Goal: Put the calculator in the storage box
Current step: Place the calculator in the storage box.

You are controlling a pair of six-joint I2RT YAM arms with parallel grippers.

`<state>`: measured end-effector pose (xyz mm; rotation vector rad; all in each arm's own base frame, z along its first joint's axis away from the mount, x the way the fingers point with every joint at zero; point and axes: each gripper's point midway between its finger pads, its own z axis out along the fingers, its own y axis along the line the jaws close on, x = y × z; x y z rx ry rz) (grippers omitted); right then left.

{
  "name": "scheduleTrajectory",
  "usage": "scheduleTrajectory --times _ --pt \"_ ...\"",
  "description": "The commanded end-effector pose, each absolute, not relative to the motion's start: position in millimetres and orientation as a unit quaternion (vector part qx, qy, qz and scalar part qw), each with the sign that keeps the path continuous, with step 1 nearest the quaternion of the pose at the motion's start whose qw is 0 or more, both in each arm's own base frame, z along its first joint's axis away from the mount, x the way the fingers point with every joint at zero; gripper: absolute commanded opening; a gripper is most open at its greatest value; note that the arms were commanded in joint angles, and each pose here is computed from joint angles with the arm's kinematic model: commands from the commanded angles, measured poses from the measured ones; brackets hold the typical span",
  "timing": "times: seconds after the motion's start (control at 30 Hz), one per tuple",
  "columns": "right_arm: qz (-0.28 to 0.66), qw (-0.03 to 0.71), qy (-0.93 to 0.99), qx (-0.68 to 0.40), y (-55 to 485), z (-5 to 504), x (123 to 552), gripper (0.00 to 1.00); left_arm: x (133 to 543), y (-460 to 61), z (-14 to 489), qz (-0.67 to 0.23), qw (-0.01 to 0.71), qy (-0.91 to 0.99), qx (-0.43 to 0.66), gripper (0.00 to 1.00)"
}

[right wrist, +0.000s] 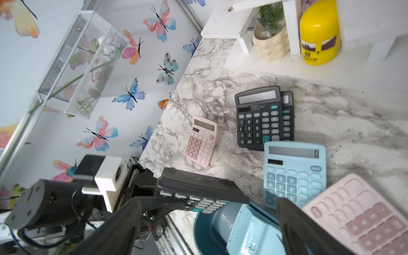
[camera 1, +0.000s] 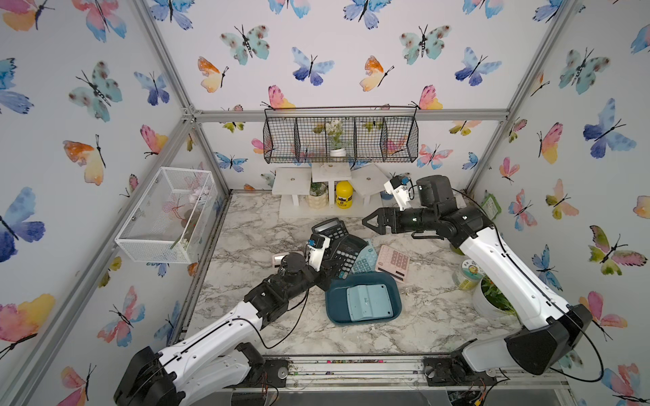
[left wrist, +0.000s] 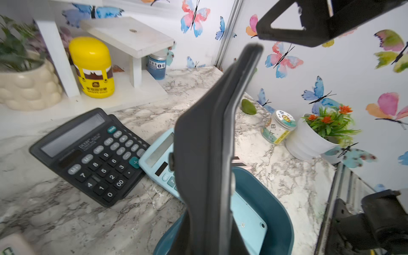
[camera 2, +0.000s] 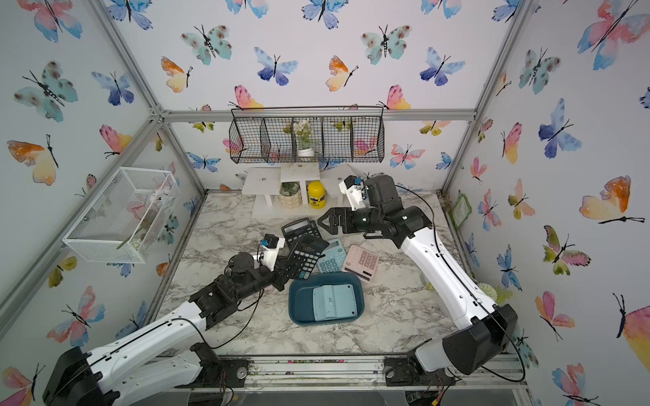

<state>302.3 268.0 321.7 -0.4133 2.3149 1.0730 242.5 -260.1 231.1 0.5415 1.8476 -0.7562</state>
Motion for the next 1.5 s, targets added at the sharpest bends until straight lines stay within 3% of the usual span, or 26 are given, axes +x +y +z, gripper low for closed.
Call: scheduleTrajectory --times 0.0,0.17,0.33,0.4,0.57,0.63,0.73,0.83,1.07,1.47 --pt "0.48 0.186 0.855 -0.065 274.7 314.4 286.1 0.99 252.2 -230.4 251.3 -0.188 0.599 0.753 0.195 0.08" --pt "0.581 0.085 0.809 -0.039 295.5 316.3 264.5 0.99 232.8 -234.4 263.1 -0.133 0.635 0.732 0.208 0.07" --pt "0.606 0.048 0.794 -0.02 298.3 316.9 257.0 0.97 218.0 -246.4 260.6 -0.069 0.651 0.72 0.231 0.05" --pt "0.612 0.04 0.79 -0.015 298.7 315.6 254.4 0.9 215.0 -251.7 256.0 -0.046 0.653 0.717 0.24 0.03" --pt "0.608 0.038 0.793 -0.009 294.9 308.5 249.0 0.5 214.8 -259.8 250.1 -0.026 0.653 0.717 0.245 0.01" --pt "0.605 0.034 0.795 -0.007 294.1 303.3 247.4 0.49 214.0 -261.7 249.8 -0.028 0.654 0.715 0.245 0.01" --pt "0.599 0.026 0.8 -0.006 293.4 294.2 245.3 0.6 213.4 -261.6 249.4 -0.029 0.656 0.714 0.243 0.01" --pt "0.587 0.022 0.809 -0.004 291.6 286.2 244.4 0.64 213.7 -259.7 249.6 -0.023 0.659 0.712 0.242 0.01" --pt "0.571 0.004 0.821 0.0 292.5 272.7 246.0 0.63 214.8 -264.1 245.7 -0.006 0.661 0.708 0.248 0.01" --pt "0.575 -0.016 0.818 -0.004 298.8 271.0 249.3 0.36 210.2 -276.5 241.5 0.022 0.669 0.695 0.264 0.05"
